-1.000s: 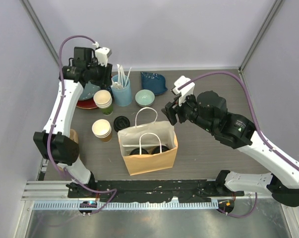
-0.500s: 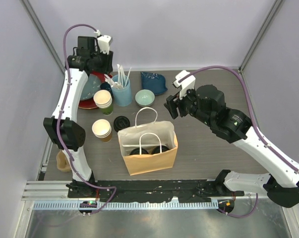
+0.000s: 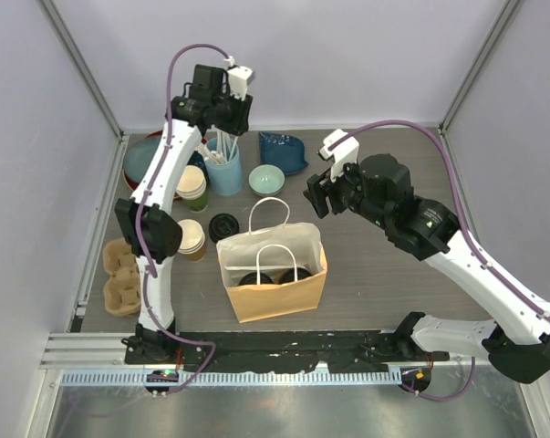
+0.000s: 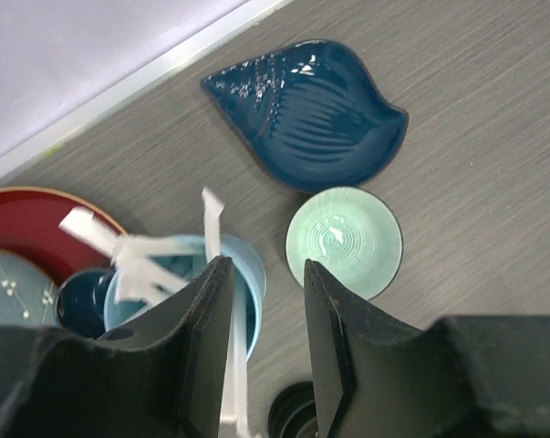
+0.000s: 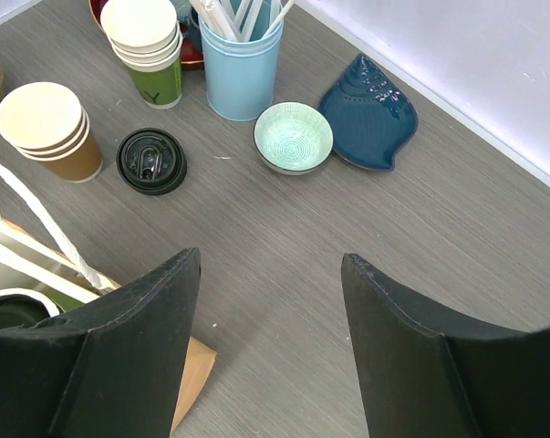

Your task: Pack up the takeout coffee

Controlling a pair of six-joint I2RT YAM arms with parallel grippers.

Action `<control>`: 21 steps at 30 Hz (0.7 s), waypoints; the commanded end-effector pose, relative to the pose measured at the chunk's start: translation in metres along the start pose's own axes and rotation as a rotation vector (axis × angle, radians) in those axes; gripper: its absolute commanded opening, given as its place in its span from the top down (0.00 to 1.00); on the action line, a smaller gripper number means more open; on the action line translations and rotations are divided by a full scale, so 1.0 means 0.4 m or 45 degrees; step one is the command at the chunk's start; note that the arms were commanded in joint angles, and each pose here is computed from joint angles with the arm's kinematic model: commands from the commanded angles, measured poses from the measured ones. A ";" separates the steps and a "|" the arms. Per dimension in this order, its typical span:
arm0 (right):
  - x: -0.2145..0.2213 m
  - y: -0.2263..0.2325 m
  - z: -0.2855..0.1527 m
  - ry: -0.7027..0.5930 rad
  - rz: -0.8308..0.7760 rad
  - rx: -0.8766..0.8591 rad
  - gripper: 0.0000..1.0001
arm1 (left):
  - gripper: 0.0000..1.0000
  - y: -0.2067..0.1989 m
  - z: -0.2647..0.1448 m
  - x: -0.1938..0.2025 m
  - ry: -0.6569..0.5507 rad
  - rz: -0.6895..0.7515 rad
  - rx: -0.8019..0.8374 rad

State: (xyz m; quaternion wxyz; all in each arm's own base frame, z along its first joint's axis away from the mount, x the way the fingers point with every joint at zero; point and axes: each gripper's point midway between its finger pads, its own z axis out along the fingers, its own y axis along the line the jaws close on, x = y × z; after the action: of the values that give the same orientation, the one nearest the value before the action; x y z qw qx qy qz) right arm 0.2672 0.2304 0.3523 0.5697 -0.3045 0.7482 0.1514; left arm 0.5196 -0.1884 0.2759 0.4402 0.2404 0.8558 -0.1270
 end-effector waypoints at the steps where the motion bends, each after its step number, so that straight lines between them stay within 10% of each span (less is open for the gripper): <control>1: -0.036 -0.007 -0.003 -0.072 0.017 -0.001 0.32 | 0.59 0.051 0.021 -0.054 -0.073 0.026 -0.125; 21: -0.037 -0.010 -0.008 -0.071 0.019 -0.020 0.32 | 0.63 0.080 0.164 -0.016 -0.045 0.117 -0.231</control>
State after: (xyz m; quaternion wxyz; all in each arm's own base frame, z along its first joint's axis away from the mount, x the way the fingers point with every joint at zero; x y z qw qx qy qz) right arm 0.2698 0.2279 0.3520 0.5677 -0.3039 0.7489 0.1567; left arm 0.5652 -0.1873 0.2162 0.4275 0.2387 0.8709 -0.0425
